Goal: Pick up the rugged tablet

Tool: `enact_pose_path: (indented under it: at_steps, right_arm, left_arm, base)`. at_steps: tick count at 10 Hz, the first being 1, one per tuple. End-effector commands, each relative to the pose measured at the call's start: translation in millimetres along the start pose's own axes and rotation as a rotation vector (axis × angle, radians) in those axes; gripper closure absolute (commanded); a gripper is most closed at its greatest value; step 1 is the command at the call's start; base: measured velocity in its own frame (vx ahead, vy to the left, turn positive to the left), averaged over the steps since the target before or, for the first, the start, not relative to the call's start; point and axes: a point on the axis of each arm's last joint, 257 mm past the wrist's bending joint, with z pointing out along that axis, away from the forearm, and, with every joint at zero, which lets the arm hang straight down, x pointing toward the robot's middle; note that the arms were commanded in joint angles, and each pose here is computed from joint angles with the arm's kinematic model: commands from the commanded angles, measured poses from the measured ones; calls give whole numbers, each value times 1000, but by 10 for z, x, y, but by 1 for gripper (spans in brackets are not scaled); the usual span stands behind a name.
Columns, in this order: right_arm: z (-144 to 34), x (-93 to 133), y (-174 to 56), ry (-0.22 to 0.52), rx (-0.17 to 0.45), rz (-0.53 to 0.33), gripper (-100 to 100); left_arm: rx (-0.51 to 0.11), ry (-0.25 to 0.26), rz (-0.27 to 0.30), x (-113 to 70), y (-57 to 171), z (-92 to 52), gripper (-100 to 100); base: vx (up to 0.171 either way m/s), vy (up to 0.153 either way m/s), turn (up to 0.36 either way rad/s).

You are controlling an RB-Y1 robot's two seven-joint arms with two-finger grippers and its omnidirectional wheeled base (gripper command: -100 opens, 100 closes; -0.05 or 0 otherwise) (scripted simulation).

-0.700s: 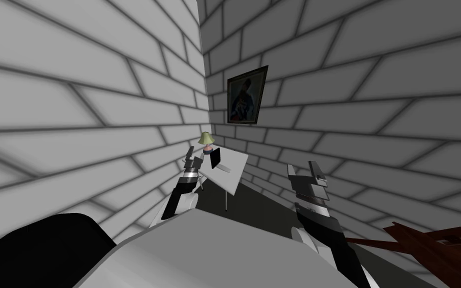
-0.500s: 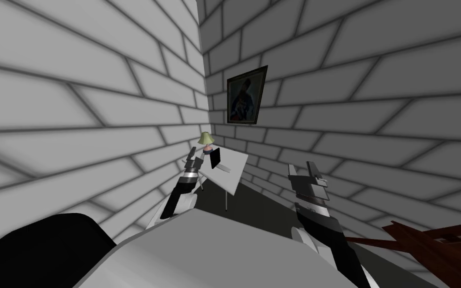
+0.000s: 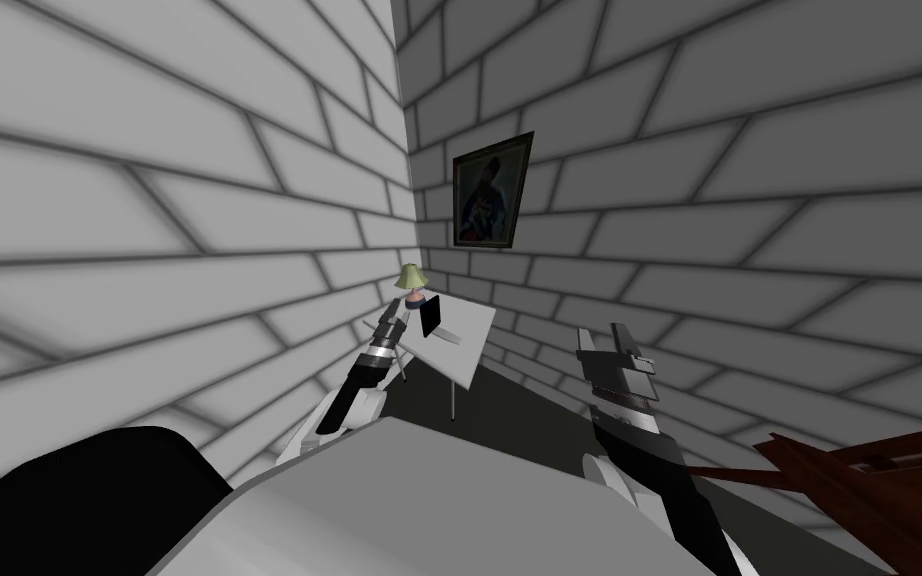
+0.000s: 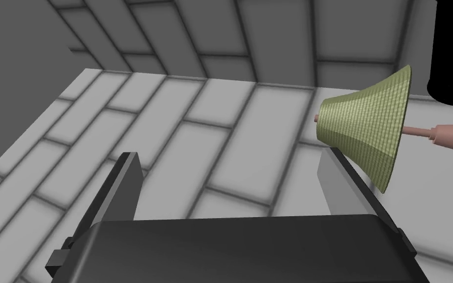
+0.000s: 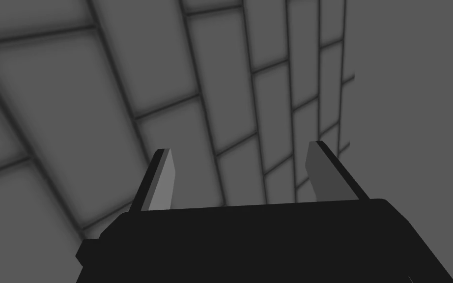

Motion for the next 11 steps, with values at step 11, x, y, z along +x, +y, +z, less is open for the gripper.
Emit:
enact_pose_path:
  at_steps: [11]
  right_arm:
    - [0,0,0,0,0,0,0]
  left_arm:
    - [-305,104,513,-451,1211,-399,-100]
  base:
    - [-25,29,-45]
